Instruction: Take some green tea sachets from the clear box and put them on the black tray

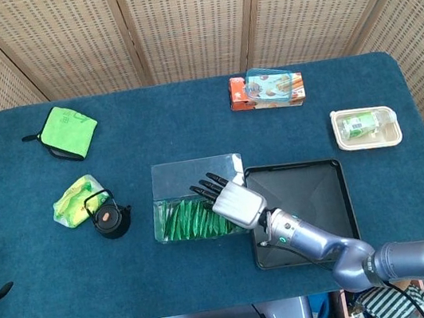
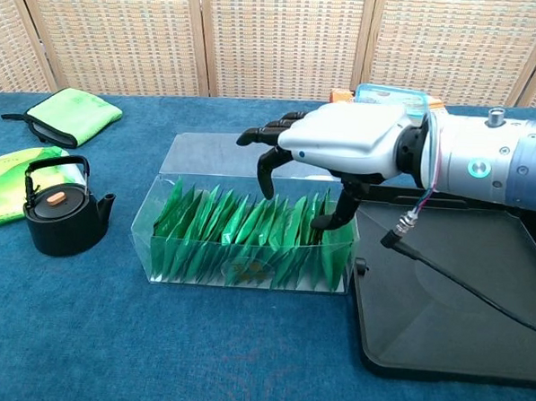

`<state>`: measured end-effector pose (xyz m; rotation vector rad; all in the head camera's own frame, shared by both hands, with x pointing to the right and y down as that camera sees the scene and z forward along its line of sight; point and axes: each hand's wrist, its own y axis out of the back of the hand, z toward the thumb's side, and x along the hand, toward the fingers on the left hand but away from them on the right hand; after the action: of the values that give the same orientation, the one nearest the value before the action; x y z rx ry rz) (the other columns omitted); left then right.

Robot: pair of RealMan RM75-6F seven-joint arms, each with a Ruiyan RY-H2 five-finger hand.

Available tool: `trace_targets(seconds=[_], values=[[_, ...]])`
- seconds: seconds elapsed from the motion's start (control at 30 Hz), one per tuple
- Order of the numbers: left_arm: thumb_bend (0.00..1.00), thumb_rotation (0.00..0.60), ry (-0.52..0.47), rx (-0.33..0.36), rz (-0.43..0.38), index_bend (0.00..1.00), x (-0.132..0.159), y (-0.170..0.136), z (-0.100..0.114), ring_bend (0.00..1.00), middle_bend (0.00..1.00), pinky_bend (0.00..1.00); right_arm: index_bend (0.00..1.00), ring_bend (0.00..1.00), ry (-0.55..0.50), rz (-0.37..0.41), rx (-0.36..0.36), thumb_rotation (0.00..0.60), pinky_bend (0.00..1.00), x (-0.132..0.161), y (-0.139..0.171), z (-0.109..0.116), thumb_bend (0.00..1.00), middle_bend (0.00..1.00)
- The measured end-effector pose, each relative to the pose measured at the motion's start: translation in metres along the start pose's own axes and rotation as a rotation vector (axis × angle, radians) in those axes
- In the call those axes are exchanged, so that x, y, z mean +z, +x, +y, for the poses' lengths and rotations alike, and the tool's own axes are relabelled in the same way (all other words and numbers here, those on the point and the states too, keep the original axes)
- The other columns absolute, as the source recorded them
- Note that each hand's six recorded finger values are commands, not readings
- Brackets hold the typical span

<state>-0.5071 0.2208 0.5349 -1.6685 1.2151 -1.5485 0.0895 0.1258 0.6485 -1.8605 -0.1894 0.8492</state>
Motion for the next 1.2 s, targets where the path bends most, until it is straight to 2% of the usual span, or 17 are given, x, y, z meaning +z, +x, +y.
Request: trace_targets(seconds=[0.47, 0.87, 1.2], values=[[0.12, 0.6, 0.001, -0.005, -0.001, 0.0, 0.0, 0.001, -0.001, 0.0, 0.0, 0.0, 0.43, 0.0, -0.011, -0.016, 0.026, 0.6, 0.03, -0.001, -0.003, -0.016, 0.45, 0.03], [0.12, 0.6, 0.0, -0.007, -0.001, 0.0, 0.0, 0.001, -0.002, 0.0, 0.0, 0.0, 0.43, 0.0, -0.037, -0.04, -0.005, 0.6, 0.03, -0.004, -0.01, -0.013, 0.48, 0.04], [0.12, 0.6, 0.0, -0.01, -0.003, 0.0, 0.0, 0.001, -0.002, 0.0, 0.0, 0.0, 0.43, 0.0, -0.007, -0.047, 0.013, 0.6, 0.03, -0.006, -0.014, -0.023, 0.48, 0.04]])
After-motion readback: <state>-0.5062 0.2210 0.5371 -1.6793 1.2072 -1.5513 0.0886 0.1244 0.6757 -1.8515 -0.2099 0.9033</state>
